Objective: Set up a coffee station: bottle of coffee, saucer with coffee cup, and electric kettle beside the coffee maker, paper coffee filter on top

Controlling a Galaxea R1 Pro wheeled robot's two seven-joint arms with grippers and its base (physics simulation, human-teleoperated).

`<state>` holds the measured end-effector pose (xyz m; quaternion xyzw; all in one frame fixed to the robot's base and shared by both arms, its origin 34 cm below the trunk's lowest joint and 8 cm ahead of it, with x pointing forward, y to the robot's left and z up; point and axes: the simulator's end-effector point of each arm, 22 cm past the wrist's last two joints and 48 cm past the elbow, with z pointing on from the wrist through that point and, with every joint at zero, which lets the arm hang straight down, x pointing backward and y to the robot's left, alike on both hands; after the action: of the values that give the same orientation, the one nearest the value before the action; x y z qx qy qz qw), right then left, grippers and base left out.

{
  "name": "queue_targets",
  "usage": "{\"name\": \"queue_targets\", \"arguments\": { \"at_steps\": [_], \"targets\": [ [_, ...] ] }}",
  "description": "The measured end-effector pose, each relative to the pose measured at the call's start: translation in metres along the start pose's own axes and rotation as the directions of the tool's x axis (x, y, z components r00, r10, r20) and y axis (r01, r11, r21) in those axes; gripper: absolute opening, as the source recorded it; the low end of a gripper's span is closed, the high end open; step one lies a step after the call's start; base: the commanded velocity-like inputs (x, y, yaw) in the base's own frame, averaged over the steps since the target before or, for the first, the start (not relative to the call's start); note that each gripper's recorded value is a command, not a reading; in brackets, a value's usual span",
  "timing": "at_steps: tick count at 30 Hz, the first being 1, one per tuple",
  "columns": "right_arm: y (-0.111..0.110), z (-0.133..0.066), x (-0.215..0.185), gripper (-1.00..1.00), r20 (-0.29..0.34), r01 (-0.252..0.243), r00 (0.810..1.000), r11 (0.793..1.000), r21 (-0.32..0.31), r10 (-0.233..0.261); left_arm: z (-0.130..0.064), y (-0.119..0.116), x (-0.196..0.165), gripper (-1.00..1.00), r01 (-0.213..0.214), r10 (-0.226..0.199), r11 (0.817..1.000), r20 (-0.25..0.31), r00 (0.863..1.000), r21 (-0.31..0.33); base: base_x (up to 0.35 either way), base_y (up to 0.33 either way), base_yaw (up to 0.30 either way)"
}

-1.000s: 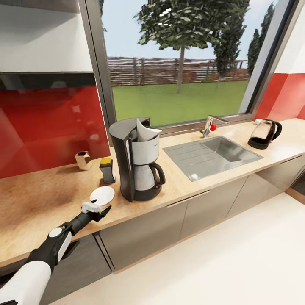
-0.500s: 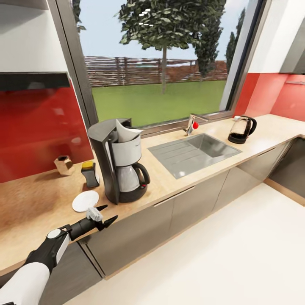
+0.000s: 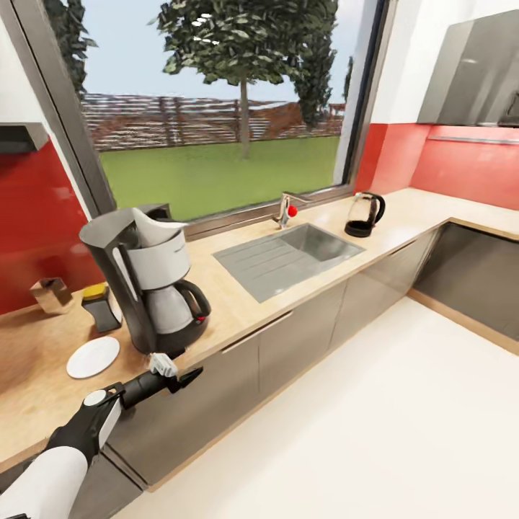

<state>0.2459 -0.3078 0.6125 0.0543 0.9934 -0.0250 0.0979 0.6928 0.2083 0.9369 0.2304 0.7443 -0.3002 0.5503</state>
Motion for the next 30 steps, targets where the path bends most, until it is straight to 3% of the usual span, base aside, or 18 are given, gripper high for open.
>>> {"name": "queue_targets", "arguments": {
  "at_steps": [8, 21, 27, 30],
  "targets": [
    [0.000, 0.000, 0.000, 1.00, 0.000, 0.001, 1.000, 1.000, 0.000, -0.001, 0.003, -0.004, 0.003, 1.00, 0.011, -0.011, 1.000, -0.001, 1.000, 0.005, -0.039, -0.270, -0.265],
    [0.001, 0.000, 0.000, 1.00, -0.001, 0.001, 1.000, 1.000, -0.001, -0.001, 0.003, -0.010, 0.012, 1.00, 0.028, -0.028, 1.000, -0.008, 1.000, 0.010, -0.212, -0.196, -0.265],
    [0.002, 0.000, 0.000, 1.00, -0.001, 0.001, 1.000, 1.000, -0.003, -0.001, -0.019, -0.046, 0.082, 1.00, 0.115, -0.114, 0.993, -0.093, 0.989, 0.008, -0.014, -0.010, -0.265],
    [0.003, 0.000, 0.001, 1.00, -0.002, 0.003, 1.000, 1.000, -0.005, -0.003, -0.058, -0.078, 0.159, 1.00, 0.209, -0.212, 0.977, -0.197, 0.957, -0.037, -0.002, -0.001, -0.265]
  ]
}}
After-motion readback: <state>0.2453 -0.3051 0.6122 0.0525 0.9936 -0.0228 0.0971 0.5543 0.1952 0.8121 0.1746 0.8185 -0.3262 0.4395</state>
